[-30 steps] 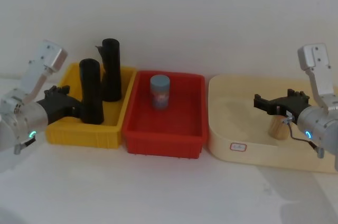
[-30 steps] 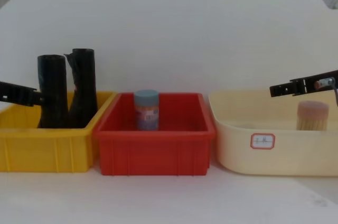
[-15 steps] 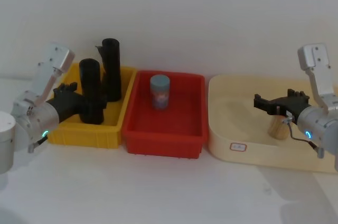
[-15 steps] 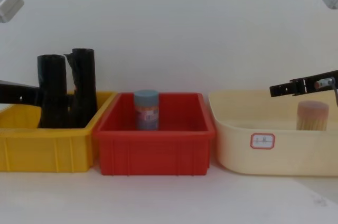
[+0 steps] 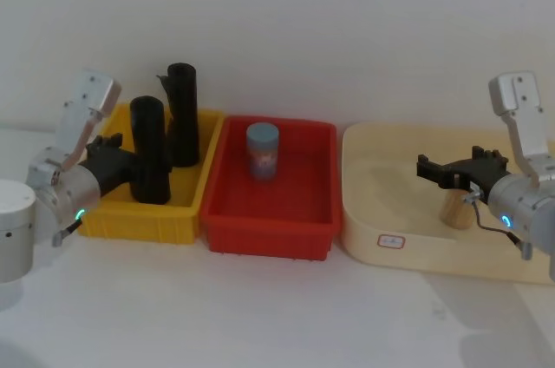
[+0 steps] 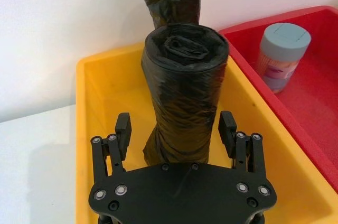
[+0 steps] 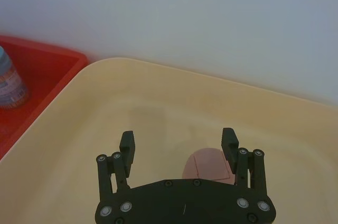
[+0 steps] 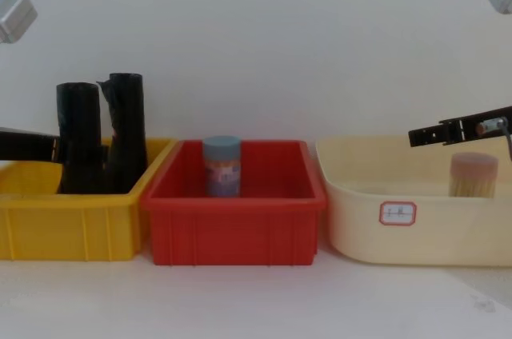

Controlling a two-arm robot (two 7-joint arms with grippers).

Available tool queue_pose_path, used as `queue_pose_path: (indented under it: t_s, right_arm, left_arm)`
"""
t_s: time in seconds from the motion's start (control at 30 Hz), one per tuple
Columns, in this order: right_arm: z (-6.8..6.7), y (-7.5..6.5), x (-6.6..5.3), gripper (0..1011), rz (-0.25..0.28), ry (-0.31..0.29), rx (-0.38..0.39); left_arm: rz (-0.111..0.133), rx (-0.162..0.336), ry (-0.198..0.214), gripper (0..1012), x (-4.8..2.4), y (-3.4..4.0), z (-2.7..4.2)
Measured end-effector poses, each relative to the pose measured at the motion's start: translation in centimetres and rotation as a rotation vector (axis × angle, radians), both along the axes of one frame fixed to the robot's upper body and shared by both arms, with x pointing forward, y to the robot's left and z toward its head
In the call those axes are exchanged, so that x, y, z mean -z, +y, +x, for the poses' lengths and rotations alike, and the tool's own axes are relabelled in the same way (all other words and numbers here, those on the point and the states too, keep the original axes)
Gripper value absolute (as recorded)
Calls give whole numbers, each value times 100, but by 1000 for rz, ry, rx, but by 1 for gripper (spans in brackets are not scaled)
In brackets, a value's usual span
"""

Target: Pick up the garbage bag with the one hand and transfer it to the other hand.

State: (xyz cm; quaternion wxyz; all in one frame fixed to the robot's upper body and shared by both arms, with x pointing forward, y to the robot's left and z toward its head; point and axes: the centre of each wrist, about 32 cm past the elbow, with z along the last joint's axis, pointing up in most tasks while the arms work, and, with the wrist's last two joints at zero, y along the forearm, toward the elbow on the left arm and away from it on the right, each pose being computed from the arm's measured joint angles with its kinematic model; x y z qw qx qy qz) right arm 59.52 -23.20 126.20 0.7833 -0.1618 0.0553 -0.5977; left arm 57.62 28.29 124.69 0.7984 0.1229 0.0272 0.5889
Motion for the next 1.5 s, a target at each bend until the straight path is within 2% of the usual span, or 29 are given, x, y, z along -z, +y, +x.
queue_pose_path:
  t_s: [0.3, 0.5, 1.0, 1.2, 1.5]
  right_arm:
    - [0, 0, 0, 1001, 0, 0, 0]
    - [0, 0, 0, 1001, 0, 0, 0]
    - [0, 0, 0, 1001, 0, 0, 0]
    - [0, 0, 0, 1001, 0, 0, 0]
    - [0, 0, 0, 1001, 0, 0, 0]
  left_arm:
    - [-10, 8, 28, 1001, 33, -10, 111]
    - [-5, 16, 44, 1001, 48, -16, 173]
    - [60, -15, 74, 1000, 52, 1, 269]
    - [72, -22, 79, 891, 51, 7, 284]
    - [85, -29, 84, 630, 51, 14, 299]
